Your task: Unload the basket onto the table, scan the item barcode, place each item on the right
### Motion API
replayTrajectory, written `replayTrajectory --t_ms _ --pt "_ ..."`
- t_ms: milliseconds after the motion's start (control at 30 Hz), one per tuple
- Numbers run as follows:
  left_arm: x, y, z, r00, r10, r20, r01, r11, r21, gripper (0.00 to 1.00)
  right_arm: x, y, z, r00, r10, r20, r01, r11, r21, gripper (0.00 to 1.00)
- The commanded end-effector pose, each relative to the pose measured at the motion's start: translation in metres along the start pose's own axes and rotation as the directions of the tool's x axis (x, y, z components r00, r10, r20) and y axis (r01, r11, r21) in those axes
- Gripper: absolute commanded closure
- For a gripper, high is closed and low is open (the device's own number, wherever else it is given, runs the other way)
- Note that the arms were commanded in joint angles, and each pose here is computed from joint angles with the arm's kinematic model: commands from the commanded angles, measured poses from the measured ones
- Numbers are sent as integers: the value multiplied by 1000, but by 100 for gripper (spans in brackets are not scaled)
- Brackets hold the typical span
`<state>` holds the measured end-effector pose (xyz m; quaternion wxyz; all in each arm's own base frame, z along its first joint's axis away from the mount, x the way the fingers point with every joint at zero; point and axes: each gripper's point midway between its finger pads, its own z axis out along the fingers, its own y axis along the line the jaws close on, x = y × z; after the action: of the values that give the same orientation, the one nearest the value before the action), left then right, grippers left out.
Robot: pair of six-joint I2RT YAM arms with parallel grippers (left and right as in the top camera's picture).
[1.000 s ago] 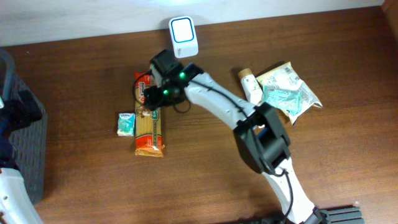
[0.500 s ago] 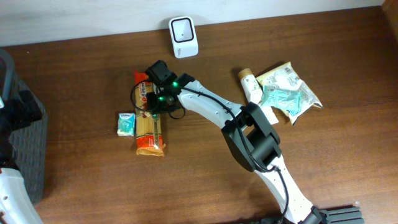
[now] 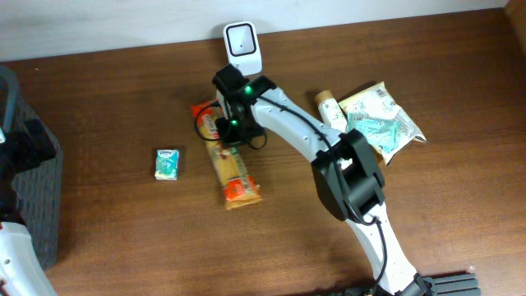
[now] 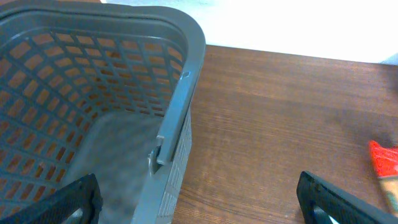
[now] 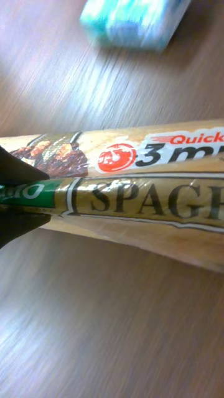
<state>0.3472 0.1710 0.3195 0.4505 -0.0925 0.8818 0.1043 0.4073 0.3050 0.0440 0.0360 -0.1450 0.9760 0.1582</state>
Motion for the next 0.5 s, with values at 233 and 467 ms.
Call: replayTrajectory --t_ms 233,467 --pt "-6 2 -5 1000 13 21 -13 1000 -6 1 17 -123 -124 975 53 214 -206 564 800 96" --pt "-6 2 -5 1000 13 21 -13 1000 -6 1 26 -121 -57 999 4 37 -33 541 840 96"
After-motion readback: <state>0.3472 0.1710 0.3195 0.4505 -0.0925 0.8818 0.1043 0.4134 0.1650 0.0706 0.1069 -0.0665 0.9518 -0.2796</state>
